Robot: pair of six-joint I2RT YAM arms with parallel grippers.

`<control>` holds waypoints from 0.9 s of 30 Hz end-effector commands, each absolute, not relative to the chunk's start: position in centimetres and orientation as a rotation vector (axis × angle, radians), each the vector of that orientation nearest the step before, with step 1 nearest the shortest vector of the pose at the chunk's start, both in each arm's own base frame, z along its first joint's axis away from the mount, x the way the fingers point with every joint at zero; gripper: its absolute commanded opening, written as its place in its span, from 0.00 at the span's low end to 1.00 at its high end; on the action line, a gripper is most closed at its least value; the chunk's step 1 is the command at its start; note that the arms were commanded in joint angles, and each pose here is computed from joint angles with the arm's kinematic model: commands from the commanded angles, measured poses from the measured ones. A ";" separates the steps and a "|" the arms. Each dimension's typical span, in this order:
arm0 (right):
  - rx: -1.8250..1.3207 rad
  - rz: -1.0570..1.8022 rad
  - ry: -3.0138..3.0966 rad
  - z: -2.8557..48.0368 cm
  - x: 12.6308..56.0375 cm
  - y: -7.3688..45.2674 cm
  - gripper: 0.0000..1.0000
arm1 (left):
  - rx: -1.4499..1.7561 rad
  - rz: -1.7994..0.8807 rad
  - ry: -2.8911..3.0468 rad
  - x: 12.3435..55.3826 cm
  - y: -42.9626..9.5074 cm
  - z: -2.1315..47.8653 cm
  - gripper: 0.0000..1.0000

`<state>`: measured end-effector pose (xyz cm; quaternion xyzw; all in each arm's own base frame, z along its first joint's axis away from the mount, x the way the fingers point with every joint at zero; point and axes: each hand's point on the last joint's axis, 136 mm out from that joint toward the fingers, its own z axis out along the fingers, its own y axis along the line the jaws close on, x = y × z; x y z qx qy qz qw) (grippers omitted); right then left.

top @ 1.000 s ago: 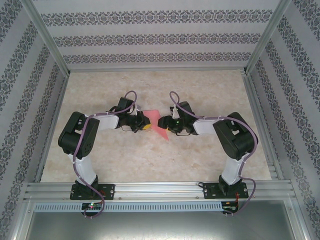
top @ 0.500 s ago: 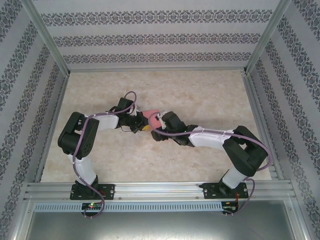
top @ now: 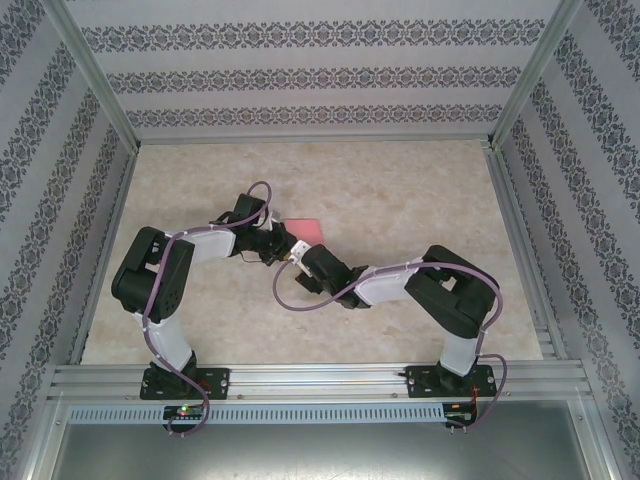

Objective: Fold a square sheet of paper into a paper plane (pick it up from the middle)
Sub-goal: Fold the wing for the fifth time at the center of the table.

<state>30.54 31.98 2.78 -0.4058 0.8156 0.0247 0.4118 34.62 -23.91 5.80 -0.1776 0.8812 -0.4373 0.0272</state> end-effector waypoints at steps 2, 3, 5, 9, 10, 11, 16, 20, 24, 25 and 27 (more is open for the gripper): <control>-0.989 -0.034 1.975 3.1 32.2 31.8 0.58 | -0.540 -1.344 2.730 34.0 -24.2 6.8 0.10; -0.995 -0.038 1.975 2.9 32.2 31.8 0.57 | -0.541 -1.345 2.731 34.0 -24.2 6.7 0.11; -1.008 -0.052 1.976 2.6 32.3 31.8 0.50 | -0.545 -1.338 2.734 33.9 -24.1 6.7 0.11; -1.026 -0.031 1.967 2.4 32.0 31.9 0.39 | -0.546 -1.334 2.733 33.9 -24.0 6.8 0.11; -1.025 -0.026 1.967 2.4 32.0 31.9 0.36 | -0.548 -1.333 2.735 33.9 -24.0 6.8 0.11; -1.025 -0.023 1.970 2.3 31.9 31.9 0.33 | -0.548 -1.332 2.736 33.9 -24.0 6.8 0.12; -1.027 -0.001 1.986 2.0 31.5 31.7 0.15 | -0.570 -1.296 2.694 34.8 -22.4 8.2 0.24; -1.027 0.047 1.999 2.0 31.2 31.8 0.08 | -0.628 -1.230 2.630 36.0 -19.6 9.6 0.35; -1.030 0.096 2.004 2.1 31.0 32.3 0.04 | -0.684 -1.161 2.596 36.3 -17.3 10.0 0.45; -1.033 0.105 2.004 2.1 30.9 32.4 0.03 | -0.695 -1.149 2.592 36.3 -16.9 9.9 0.47; -1.025 0.128 2.010 2.2 30.9 32.5 0.03 | -0.704 -1.134 2.583 36.1 -16.4 9.9 0.51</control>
